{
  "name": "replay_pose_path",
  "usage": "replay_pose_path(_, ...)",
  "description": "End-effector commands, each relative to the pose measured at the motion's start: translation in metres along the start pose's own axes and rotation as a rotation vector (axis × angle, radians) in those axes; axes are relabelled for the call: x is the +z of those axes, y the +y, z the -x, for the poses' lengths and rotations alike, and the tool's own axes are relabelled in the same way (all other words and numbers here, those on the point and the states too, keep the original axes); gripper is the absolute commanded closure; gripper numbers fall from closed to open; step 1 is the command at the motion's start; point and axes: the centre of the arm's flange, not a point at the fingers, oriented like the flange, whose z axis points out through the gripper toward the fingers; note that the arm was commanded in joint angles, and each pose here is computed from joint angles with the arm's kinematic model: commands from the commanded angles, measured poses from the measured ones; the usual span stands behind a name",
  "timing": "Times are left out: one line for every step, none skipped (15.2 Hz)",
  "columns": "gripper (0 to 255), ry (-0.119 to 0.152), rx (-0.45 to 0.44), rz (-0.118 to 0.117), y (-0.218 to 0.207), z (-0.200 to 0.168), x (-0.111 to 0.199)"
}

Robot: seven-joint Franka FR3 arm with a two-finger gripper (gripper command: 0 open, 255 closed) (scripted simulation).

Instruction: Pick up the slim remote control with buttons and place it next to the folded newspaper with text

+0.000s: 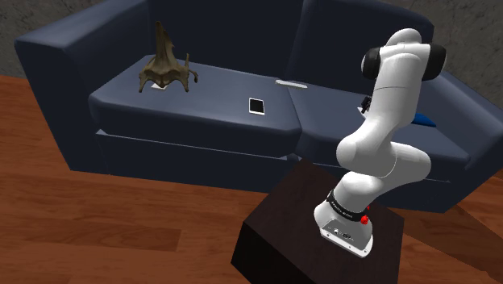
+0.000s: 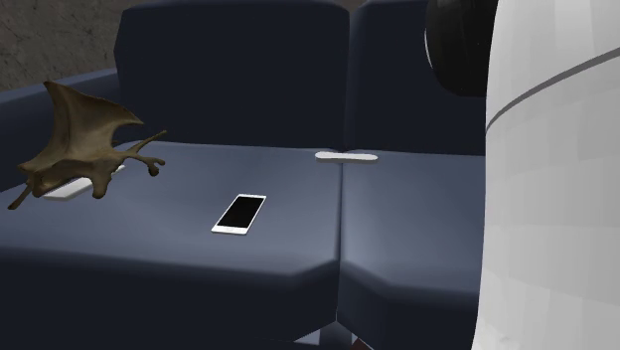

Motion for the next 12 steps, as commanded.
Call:
replay_pose_path(0, 0.0, 0.0, 0.0, 0.0, 0.0, -0.013)
replay_pose_path(0, 0.0, 0.0, 0.0, 0.0, 0.0, -0.026)
replay_pose_path(0, 0.0, 0.0, 0.0, 0.0, 0.0, -0.04)
replay_pose_path(0, 0.0, 0.0, 0.0, 0.0, 0.0, -0.05)
replay_pose_path(0, 0.0, 0.0, 0.0, 0.0, 0.0, -0.05)
replay_pose_path(0, 0.0, 0.0, 0.0, 0.0, 0.0, -0.05)
replay_pose_path(0, 0.0, 0.0, 0.0, 0.0, 0.0, -0.05)
replay_pose_path(0, 0.0, 0.0, 0.0, 0.0, 0.0, -0.05)
replay_pose_path(0, 0.0, 0.0, 0.0, 0.0, 0.0, -0.05)
replay_pose_path(0, 0.0, 0.0, 0.0, 0.0, 0.0, -0.05)
replay_pose_path(0, 0.0, 0.0, 0.0, 0.0, 0.0, -0.05)
replay_pose_path(0, 0.0, 0.0, 0.0, 0.0, 0.0, -0.05)
